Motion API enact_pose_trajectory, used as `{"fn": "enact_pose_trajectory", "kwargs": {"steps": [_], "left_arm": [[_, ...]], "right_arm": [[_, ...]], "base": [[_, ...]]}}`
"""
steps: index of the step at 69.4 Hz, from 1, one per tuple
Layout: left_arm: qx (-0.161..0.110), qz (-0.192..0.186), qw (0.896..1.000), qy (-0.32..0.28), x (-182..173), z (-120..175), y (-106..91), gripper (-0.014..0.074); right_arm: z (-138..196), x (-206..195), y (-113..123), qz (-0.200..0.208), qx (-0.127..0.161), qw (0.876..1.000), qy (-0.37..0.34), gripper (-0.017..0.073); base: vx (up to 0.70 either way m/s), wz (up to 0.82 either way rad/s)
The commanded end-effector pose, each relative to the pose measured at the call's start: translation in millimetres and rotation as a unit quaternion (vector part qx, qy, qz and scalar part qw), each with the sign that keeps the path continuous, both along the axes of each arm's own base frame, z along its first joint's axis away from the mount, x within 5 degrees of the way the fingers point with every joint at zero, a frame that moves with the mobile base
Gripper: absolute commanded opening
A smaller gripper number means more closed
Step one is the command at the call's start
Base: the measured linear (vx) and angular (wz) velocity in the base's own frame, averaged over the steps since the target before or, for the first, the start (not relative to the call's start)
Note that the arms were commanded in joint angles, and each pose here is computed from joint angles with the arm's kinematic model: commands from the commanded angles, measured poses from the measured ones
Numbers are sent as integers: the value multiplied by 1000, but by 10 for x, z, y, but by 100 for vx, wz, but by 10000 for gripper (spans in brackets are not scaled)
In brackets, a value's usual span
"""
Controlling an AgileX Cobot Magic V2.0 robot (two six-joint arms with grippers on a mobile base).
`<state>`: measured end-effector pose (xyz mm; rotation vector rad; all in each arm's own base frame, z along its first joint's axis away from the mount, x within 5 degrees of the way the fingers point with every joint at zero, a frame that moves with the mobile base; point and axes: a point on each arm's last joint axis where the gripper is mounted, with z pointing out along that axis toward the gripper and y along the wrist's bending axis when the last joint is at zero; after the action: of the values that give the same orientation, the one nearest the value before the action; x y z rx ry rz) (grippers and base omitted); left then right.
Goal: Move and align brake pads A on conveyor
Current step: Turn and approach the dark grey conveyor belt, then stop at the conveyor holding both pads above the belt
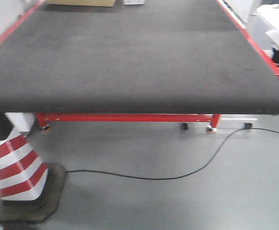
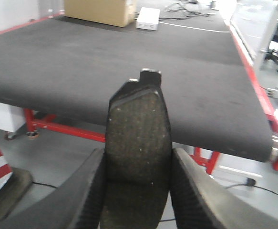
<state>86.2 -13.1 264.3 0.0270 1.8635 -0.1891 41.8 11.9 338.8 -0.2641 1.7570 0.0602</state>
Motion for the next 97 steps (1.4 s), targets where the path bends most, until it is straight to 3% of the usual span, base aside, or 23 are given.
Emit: {"fn": "enact_pose_trajectory", "kwargs": {"steps": [1,97], "left_arm": [[-10,7,998,-62,23,189,8,-6],[-10,7,998,-62,23,189,8,-6]], "right_arm": [[167,15,-9,-7,6,998,-54,-4],[166,15,-9,-7,6,999,-54,-4]], "base": [[10,-40],[33,-1]]}}
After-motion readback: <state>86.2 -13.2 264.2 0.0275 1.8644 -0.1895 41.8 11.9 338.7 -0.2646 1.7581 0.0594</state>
